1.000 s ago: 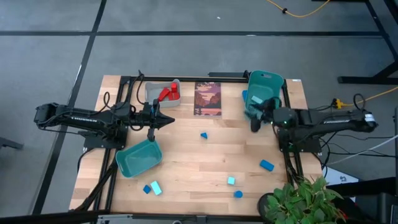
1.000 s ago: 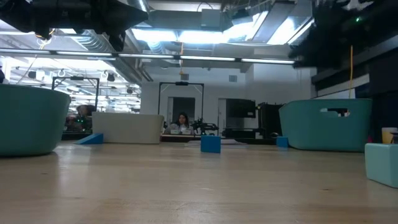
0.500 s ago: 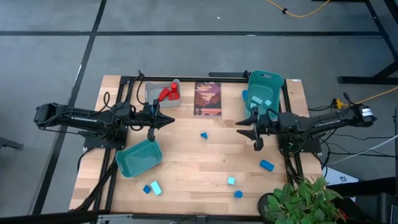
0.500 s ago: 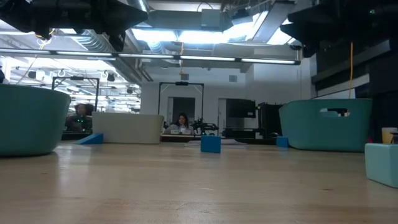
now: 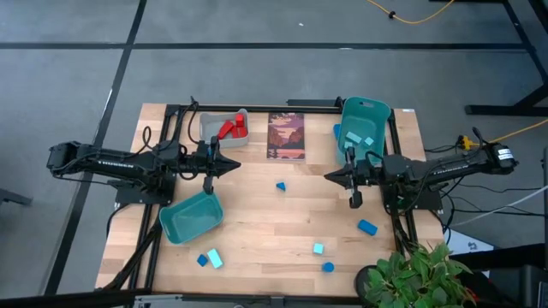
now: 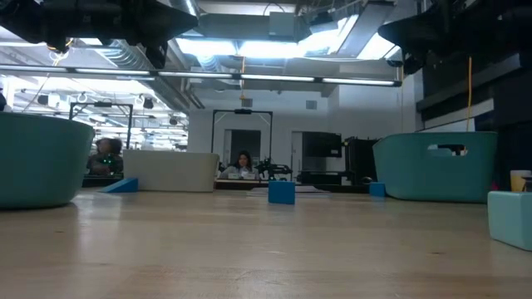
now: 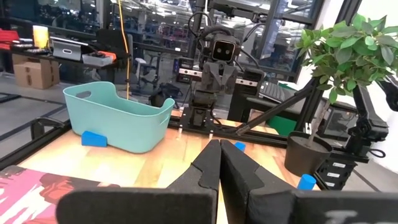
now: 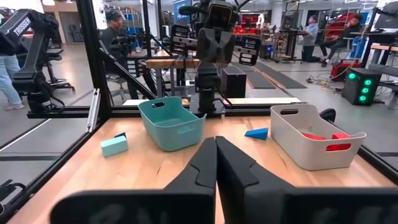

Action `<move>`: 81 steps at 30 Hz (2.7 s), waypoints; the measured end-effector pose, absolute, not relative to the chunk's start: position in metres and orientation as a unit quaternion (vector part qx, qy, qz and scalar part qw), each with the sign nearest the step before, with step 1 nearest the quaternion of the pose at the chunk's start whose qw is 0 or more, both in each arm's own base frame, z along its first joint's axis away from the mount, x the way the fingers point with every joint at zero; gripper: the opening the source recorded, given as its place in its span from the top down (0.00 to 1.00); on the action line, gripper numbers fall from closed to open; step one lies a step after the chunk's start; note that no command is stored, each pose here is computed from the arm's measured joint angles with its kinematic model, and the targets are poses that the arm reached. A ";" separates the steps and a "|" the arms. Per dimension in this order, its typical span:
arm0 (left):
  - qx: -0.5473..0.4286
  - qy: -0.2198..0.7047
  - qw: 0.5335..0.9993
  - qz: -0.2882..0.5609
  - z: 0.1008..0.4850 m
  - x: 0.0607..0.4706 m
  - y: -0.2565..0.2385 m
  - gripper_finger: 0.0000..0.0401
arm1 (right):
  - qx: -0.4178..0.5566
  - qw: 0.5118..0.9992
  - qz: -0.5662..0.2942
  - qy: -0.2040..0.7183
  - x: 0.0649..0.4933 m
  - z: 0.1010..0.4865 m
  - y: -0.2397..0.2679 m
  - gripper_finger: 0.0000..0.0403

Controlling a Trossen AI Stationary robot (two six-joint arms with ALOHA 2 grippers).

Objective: Sort & place blocks by color
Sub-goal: Put the light blue block into the right green bin

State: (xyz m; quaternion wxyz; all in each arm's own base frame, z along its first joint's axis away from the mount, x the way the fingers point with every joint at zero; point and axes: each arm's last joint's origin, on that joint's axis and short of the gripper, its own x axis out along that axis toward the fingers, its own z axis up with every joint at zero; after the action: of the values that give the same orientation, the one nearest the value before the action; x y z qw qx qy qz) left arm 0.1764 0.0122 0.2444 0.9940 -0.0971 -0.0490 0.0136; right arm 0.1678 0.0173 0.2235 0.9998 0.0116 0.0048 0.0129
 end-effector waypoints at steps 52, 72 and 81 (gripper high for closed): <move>0.080 0.337 0.918 -0.191 0.271 0.232 -0.151 0.57 | 0.036 0.999 0.012 0.018 0.168 0.221 0.017 1.00; 0.165 0.527 0.805 -0.218 0.187 0.223 -0.238 0.57 | 0.036 0.999 0.012 0.024 0.168 0.220 0.017 1.00; 0.154 0.534 0.807 -0.201 0.184 0.227 -0.236 0.51 | 0.036 0.999 0.012 0.027 0.168 0.219 0.017 1.00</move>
State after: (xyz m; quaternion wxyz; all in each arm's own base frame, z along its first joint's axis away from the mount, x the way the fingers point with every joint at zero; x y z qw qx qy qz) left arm 0.2268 -0.2356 0.1838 0.8070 0.1543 0.5336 -0.2006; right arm 0.1677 0.0173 0.2194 0.9989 0.0360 0.0269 0.0117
